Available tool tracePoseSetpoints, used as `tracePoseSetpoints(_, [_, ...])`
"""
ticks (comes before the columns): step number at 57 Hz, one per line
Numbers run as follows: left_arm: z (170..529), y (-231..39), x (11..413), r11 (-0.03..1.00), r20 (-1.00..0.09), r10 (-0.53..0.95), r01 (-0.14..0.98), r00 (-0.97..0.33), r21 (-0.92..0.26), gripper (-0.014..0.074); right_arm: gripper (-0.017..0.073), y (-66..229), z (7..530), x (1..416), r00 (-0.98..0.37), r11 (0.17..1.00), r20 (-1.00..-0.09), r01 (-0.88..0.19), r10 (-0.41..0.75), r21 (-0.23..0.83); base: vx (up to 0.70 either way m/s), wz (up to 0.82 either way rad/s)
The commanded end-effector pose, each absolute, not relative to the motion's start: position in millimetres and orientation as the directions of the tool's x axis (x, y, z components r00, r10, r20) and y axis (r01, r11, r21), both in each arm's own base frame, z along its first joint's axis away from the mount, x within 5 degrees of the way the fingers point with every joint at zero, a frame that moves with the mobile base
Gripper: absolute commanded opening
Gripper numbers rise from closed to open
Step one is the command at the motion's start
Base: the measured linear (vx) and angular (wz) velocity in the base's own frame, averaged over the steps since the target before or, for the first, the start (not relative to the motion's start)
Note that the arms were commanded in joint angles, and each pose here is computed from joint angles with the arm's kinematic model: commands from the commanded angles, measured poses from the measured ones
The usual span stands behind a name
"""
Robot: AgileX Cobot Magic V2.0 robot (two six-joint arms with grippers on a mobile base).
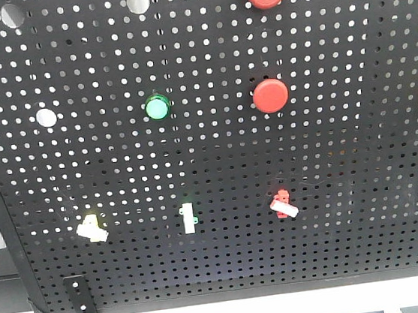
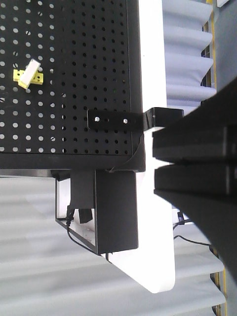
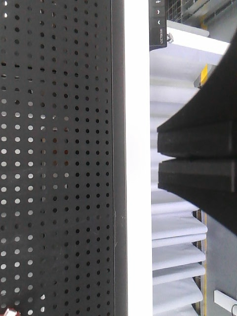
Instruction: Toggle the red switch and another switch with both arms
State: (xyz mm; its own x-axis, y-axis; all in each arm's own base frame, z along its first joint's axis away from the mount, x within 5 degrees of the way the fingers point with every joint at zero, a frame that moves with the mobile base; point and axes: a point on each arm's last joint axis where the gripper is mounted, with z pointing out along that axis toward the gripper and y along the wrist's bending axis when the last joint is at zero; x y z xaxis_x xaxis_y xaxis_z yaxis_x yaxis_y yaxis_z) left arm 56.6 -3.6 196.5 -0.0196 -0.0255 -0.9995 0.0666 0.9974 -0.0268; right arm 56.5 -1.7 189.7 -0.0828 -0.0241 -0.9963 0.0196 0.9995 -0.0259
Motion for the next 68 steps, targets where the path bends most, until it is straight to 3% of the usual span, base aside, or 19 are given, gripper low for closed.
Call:
tracePoseSetpoints(1, [199, -4, 56, 0.997, -0.997, -0.043, 0.072, 0.058, -0.039, 0.0003, -0.0006, -1, 196, 56, 0.01, 0.999, -0.999, 0.019, -0.041, -0.041, 0.0, 0.0])
tracePoseSetpoints(20, [204, -4, 55, 0.997, -0.992, -0.015, 0.075, 0.122, -0.006, 0.0003, -0.0006, -1, 201, 56, 0.065, 0.998, -0.996, 0.017, -0.068, -0.067, 0.0, 0.0])
tracePoseSetpoints(25, [213, -5, 54, 0.997, -0.979, -0.021, 0.08, 0.204, -0.005, 0.0003, -0.0006, 0, 215, 54, 0.183, 0.998, -0.981, 0.013, -0.065, -0.064, 0.0, 0.0])
tracePoseSetpoints(32, [247, -5, 44, 0.996, -0.899, -0.003, 0.08, 0.437, 0.036, 0.0003, -0.0006, 1, 252, 46, 0.316, 0.997, -0.946, 0.019, -0.074, -0.072, 0.0, 0.0])
tracePoseSetpoints(41, [305, -6, 28, 0.992, -0.814, 0.079, 0.036, 0.575, 0.122, 0.0003, -0.0006, 1, 310, 38, 0.383, 0.997, -0.92, 0.031, -0.08, -0.073, 0.0, 0.0])
tracePoseSetpoints(55, [388, -6, 49, 0.99, -0.847, 0.105, 0.024, 0.52, 0.137, 0.0003, -0.0006, 0, 395, 63, 0.398, 0.997, -0.914, 0.032, -0.077, -0.07, 0.0, 0.0])
tracePoseSetpoints(68, [381, -10, 108, 0.989, -0.948, 0.122, 0.05, 0.294, 0.142, 0.0003, -0.0006, -1, 389, 121, 0.227, 0.997, -0.97, 0.02, -0.081, -0.078, 0.0, 0.0])
